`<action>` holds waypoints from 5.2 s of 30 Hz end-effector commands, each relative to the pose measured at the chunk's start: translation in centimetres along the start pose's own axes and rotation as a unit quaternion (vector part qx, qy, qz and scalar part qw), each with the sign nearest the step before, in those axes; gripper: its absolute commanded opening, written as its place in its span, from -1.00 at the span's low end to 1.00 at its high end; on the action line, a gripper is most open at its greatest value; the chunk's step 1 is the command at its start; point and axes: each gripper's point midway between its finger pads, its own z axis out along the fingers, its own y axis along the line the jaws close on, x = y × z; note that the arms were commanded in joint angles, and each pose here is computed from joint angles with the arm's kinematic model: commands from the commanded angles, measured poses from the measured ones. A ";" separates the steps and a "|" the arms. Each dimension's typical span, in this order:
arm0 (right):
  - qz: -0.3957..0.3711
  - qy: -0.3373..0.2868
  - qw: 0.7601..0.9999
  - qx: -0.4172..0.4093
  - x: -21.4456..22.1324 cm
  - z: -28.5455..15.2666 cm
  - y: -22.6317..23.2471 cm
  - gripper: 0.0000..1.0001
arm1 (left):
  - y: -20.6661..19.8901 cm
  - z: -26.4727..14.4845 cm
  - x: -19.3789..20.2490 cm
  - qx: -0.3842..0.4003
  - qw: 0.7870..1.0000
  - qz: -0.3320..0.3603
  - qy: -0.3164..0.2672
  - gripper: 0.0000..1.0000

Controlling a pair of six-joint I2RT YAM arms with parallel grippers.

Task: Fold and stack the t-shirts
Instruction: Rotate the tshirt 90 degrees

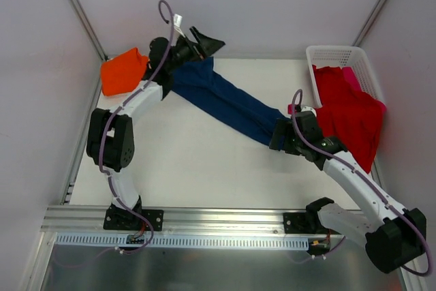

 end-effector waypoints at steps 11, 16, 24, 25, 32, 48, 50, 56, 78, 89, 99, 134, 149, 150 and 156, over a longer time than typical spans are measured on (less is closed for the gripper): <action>0.014 -0.049 0.999 -0.007 0.0 -1.4 -1.0 0.99 | 0.5 2.2 27.6 -0.001 0.974 -0.081 0.211 0.88; 0.021 -0.047 0.999 -0.006 0.9 -1.5 -1.5 0.99 | -0.4 3.1 32.4 -0.009 0.965 -0.058 0.257 0.86; 0.026 -0.057 0.998 -0.006 0.8 -2.1 -1.7 0.99 | 2.4 0.4 36.3 -0.108 0.938 -0.024 0.328 0.83; 0.027 -0.061 0.998 -0.008 0.6 -2.3 -1.7 0.99 | 2.6 -0.1 36.2 -0.119 0.935 0.000 0.335 0.83; 0.024 -0.073 0.997 -0.014 -0.7 -3.9 -1.3 0.99 | 7.8 -5.8 36.3 -0.295 0.869 0.077 0.391 0.86; 0.048 -0.092 0.994 -0.025 -0.3 -5.7 -1.8 0.99 | 11.9 -21.2 33.3 -0.454 0.737 0.194 0.462 0.92; 0.049 -0.090 0.994 -0.027 -0.2 -5.6 -1.7 0.99 | 12.2 -23.6 32.6 -0.480 0.716 0.203 0.465 0.94; 0.055 -0.070 0.995 -0.041 0.8 -4.7 -1.1 0.99 | 11.2 -28.5 28.4 -0.540 0.704 0.226 0.404 0.96; -0.025 0.039 0.980 -0.191 4.8 -1.1 18.4 0.99 | -2.1 -31.3 17.9 -0.361 0.906 0.155 0.156 0.98; -0.007 0.109 0.973 -0.204 10.8 5.4 22.2 0.76 | -1.0 -34.9 19.8 -0.339 0.920 0.131 0.145 0.98; -0.004 0.119 0.978 -0.169 12.8 7.0 19.8 -0.21 | 0.3 -35.3 21.3 -0.355 0.912 0.123 0.164 0.98; -0.034 0.084 0.989 -0.117 18.8 1.7 12.7 -0.99 | 2.7 -37.0 27.9 -0.394 0.880 0.034 0.262 0.98; -0.064 0.042 0.993 -0.088 17.6 0.5 13.2 -0.99 | -0.3 -38.4 35.6 -0.399 0.854 -0.010 0.333 0.98; -0.063 0.042 0.993 -0.089 17.5 0.5 13.3 -1.00 | -0.4 -38.2 35.8 -0.397 0.858 0.001 0.326 0.98; -0.063 0.044 0.994 -0.083 17.7 0.7 13.0 -0.99 | -1.8 -36.1 37.6 -0.393 0.877 -0.013 0.277 0.98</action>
